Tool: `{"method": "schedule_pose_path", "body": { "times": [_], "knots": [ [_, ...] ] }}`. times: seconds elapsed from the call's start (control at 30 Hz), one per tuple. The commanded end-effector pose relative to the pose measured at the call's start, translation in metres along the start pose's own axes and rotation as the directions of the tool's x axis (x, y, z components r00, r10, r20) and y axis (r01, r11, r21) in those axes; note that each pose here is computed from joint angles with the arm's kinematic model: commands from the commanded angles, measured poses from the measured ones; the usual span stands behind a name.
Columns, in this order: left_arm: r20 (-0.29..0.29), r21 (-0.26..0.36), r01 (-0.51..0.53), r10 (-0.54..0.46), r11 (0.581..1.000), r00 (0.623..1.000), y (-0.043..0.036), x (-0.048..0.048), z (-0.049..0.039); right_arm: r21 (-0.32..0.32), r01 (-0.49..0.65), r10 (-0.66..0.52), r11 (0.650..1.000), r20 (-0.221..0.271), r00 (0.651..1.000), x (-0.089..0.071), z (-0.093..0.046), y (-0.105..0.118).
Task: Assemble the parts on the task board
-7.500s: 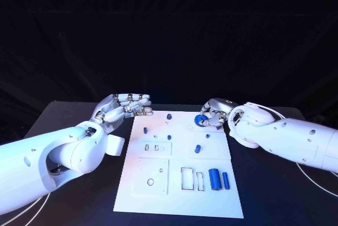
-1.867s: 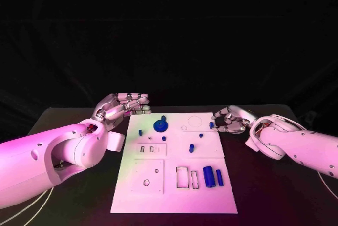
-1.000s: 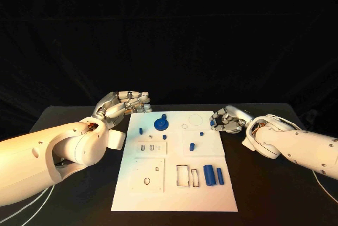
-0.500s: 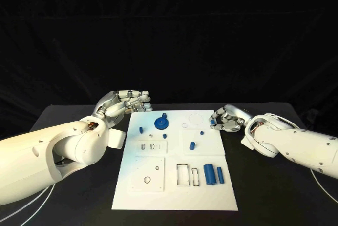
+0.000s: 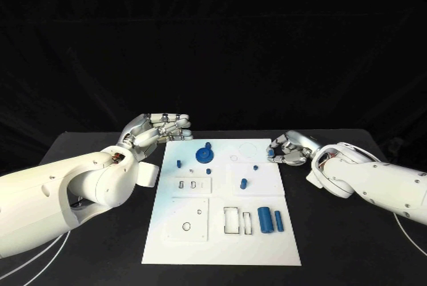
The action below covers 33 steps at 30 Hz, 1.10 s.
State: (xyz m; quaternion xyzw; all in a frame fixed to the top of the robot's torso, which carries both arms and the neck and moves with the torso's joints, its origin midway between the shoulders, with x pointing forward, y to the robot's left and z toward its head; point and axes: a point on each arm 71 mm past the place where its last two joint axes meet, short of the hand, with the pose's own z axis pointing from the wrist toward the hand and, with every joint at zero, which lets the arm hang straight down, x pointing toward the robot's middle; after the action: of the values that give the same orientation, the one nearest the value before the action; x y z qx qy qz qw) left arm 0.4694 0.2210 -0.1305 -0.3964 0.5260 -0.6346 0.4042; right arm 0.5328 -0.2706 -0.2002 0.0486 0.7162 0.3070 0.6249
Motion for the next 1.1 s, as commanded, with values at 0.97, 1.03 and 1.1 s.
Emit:
{"method": "schedule_pose_path", "body": {
  "times": [0.97, 1.03, 1.1],
  "knots": [
    [-0.013, 0.001, 0.006, -0.006, 1.0, 1.0, 0.002, -0.0015, 0.0044, -0.288, -0.04, 0.0, 0.957, -0.135, 0.991, 0.058, 0.01, 0.17],
    [-0.013, 0.001, 0.006, -0.006, 1.0, 1.0, 0.0021, -0.0013, 0.0046, -0.303, -0.025, -0.019, 0.953, -0.141, 0.99, 0.068, 0.011, 0.176],
    [-0.013, 0.001, 0.006, -0.006, 1.0, 1.0, 0.0022, -0.001, 0.0048, -0.313, -0.013, -0.035, 0.95, -0.147, 0.989, 0.077, 0.012, 0.18]
  ]
}}
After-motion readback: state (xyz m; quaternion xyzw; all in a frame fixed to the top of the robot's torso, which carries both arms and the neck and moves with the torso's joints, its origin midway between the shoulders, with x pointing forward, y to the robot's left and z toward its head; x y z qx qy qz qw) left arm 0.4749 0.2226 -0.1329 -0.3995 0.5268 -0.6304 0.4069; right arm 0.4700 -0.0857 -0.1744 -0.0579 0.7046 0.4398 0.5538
